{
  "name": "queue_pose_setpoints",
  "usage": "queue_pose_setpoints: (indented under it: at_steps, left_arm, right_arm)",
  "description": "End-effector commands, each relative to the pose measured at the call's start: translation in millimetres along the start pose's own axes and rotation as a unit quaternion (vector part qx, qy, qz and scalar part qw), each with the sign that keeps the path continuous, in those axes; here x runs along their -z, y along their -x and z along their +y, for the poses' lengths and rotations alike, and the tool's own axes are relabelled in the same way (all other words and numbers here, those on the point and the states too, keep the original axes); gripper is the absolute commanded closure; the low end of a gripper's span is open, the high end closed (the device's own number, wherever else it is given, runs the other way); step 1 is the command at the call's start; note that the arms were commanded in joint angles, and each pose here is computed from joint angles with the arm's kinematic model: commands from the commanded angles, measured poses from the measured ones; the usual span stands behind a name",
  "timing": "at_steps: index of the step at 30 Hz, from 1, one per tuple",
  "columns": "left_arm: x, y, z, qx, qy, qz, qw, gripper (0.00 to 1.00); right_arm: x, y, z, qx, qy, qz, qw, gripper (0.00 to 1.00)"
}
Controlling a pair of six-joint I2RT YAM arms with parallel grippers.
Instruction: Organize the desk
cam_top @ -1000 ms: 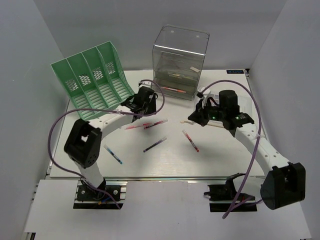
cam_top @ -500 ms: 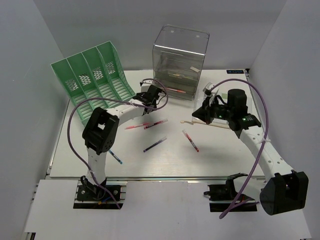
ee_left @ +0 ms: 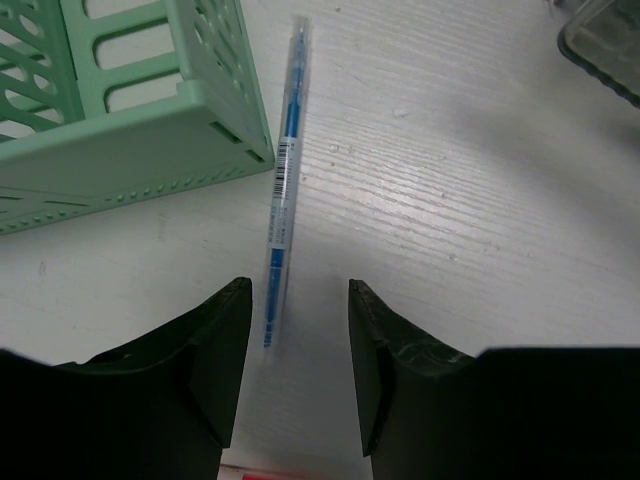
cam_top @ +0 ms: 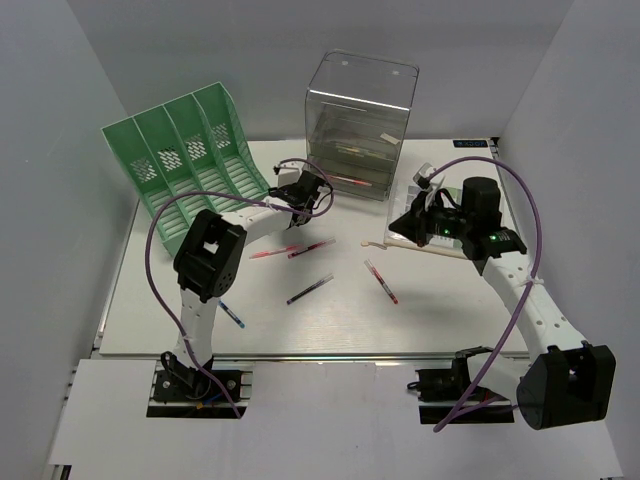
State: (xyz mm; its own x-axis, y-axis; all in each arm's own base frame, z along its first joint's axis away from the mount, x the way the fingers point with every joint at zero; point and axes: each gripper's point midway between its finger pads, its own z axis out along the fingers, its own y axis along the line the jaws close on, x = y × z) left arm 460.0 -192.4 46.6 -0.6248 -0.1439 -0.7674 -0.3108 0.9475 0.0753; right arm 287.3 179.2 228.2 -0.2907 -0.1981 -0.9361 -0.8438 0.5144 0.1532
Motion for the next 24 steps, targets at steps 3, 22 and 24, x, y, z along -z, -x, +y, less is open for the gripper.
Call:
queue_pose_setpoints:
  at_steps: [3,22,24]
  left_arm:
    - [-1.8,17.0,8.7,0.019,0.025,-0.033,0.999,0.47]
    - [-21.1,-6.8,10.8,0.017,0.027,-0.023,0.999,0.52]
    - [-22.5,-10.4,10.0,0.018,0.025,-0.019,0.999,0.53]
  right_arm:
    - [4.8,10.3,1.3,0.005,0.006,-0.019,1.0,1.0]
    - [8.3,8.9,-3.0,-0.01,0.009,-0.021,1.0,1.0]
    - [8.5,9.1,-2.7,-0.01,0.011,-0.021,1.0,1.0]
